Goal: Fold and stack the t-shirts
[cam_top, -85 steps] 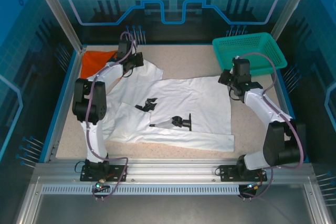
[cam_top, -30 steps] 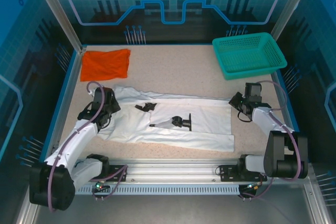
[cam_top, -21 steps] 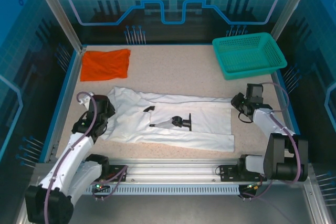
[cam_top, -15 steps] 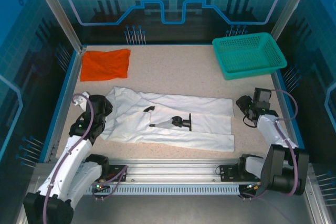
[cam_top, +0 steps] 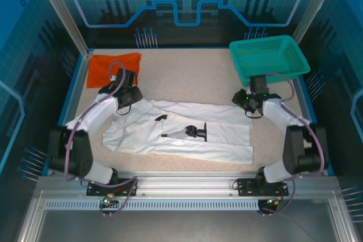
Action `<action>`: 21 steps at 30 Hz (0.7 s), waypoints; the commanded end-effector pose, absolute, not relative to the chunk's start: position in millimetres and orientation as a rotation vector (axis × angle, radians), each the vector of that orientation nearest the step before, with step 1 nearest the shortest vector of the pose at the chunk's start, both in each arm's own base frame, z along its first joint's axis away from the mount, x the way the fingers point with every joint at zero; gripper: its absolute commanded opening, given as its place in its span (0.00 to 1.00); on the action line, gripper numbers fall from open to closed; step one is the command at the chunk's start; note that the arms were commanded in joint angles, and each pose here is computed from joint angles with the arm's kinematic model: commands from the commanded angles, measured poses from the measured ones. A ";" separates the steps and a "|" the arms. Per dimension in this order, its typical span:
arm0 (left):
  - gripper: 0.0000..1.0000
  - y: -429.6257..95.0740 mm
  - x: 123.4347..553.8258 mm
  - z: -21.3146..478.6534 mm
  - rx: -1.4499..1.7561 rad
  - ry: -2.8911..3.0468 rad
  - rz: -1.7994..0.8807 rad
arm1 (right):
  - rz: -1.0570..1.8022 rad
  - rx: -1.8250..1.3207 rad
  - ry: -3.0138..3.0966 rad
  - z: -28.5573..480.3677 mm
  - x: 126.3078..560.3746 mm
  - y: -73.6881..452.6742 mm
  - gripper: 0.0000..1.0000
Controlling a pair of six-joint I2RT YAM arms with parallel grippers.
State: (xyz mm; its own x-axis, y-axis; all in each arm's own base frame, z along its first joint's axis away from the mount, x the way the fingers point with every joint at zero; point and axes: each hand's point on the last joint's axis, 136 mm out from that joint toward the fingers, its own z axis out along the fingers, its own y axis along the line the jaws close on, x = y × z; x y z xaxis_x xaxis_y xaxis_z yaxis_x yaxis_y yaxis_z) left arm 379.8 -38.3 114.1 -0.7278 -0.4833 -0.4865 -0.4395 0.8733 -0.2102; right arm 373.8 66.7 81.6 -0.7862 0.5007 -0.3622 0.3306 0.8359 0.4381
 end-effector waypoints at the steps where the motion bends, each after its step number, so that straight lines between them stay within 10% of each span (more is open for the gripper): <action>1: 0.49 -38.5 384.4 87.8 -0.635 2.641 -0.024 | 0.462 0.588 2.694 53.7 360.6 73.6 0.31; 21: 0.41 39.8 406.9 11.7 -1.019 2.756 0.198 | 0.365 1.021 2.710 5.5 348.6 32.2 0.38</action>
